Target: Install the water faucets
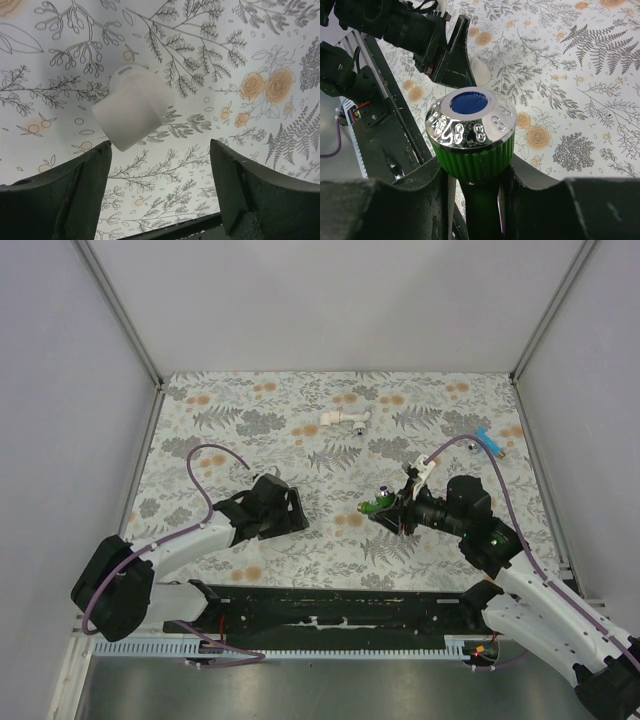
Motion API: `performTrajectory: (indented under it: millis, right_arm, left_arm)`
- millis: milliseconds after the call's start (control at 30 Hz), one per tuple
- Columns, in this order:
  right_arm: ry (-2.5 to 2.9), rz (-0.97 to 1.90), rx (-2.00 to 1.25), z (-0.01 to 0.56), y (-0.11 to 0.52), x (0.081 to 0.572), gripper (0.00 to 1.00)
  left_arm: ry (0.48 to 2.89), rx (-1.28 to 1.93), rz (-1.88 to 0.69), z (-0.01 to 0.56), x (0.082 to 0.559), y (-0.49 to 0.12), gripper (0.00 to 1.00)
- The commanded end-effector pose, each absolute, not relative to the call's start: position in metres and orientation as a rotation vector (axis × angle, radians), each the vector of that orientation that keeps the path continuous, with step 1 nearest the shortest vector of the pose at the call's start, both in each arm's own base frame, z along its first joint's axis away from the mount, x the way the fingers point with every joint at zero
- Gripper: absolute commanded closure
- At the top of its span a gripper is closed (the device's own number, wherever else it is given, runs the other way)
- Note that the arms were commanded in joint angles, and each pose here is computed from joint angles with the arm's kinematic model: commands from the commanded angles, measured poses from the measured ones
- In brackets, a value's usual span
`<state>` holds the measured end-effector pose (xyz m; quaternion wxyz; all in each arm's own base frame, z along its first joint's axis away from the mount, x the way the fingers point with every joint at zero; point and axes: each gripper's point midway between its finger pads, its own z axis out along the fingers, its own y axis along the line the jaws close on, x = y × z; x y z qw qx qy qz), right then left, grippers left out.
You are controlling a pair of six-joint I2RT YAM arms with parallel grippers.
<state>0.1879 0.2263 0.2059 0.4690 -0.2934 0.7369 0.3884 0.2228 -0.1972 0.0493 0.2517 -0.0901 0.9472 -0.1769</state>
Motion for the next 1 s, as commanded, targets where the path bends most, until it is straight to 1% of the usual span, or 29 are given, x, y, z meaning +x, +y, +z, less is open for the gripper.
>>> performTrajectory:
  millis: [0, 100, 267, 400, 567, 667, 767, 967]
  right_arm:
    - [1.728, 0.968, -0.713, 0.226, 0.230, 0.192, 1.00]
    - [1.728, 0.959, -0.716, 0.226, 0.229, 0.191, 1.00]
    - [1.729, 0.950, -0.718, 0.227, 0.227, 0.191, 1.00]
    - [1.729, 0.948, -0.720, 0.229, 0.226, 0.190, 1.00]
    - [1.719, 0.944, -0.722, 0.233, 0.223, 0.185, 1.00]
    - [1.718, 0.940, -0.723, 0.234, 0.222, 0.184, 1.00]
    - [1.720, 0.934, -0.718, 0.234, 0.220, 0.184, 1.00]
    - [1.729, 0.927, -0.724, 0.231, 0.221, 0.186, 1.00]
  left_arm:
    - [2.586, -0.180, -0.517, 0.056, 0.211, -0.198, 0.16]
    - [2.559, -0.055, -0.404, 0.078, 0.217, -0.184, 0.16]
    - [2.579, 0.350, -0.135, 0.108, 0.230, -0.165, 0.15]
    - [2.564, 0.633, -0.002, 0.116, 0.244, -0.160, 0.15]
    - [2.573, 0.848, -0.014, 0.108, 0.256, -0.176, 0.15]
    - [2.571, 0.957, -0.040, 0.098, 0.260, -0.185, 0.18]
    - [2.581, 1.038, -0.049, 0.083, 0.262, -0.191, 0.22]
    - [2.653, 1.098, -0.041, 0.058, 0.264, -0.197, 0.31]
